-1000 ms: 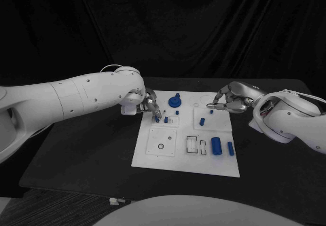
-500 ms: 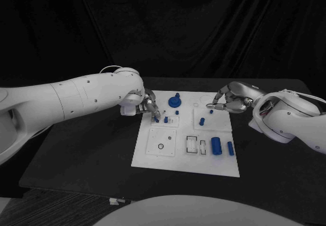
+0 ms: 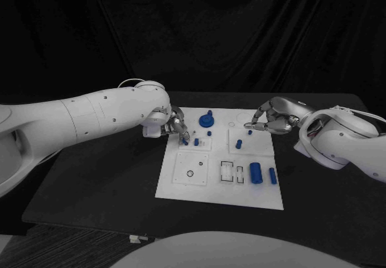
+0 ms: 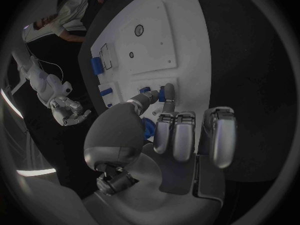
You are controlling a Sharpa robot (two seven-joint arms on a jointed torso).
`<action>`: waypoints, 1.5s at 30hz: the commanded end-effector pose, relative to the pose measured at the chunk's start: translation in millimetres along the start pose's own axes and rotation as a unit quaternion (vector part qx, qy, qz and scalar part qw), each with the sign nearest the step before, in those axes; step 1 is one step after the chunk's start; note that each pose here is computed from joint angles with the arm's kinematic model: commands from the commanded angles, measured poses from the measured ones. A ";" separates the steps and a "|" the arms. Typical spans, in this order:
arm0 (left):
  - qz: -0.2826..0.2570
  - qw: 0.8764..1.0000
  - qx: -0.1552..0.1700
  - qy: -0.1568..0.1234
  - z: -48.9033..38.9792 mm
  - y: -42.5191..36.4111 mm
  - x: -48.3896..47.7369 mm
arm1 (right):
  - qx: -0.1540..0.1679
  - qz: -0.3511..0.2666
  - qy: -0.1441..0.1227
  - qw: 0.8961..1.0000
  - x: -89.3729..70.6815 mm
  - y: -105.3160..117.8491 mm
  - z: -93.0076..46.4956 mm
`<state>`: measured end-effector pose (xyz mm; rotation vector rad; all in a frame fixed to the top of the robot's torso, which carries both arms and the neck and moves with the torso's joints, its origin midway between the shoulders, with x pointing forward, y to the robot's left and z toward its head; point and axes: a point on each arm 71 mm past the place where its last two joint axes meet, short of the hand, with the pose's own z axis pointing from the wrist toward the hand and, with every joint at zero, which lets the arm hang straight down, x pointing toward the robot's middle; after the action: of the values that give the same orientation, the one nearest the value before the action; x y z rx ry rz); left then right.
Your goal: Assemble the parts on the task board
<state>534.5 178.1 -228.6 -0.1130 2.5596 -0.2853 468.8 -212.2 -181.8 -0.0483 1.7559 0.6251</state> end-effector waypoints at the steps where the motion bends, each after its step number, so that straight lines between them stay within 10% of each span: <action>1: 0.000 1.000 0.011 0.007 0.9 -2.8 2.1 | 0.007 -0.001 0.003 1.000 1.3 -1.0 -0.6; 45: 0.012 0.999 -0.006 0.032 6.9 -3.0 8.5 | 0.008 0.000 0.010 1.000 4.7 -0.7 -0.2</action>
<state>534.1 174.6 -234.3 -0.0953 2.5941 -0.2657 467.7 -210.8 -184.6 -0.0508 1.7671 0.6268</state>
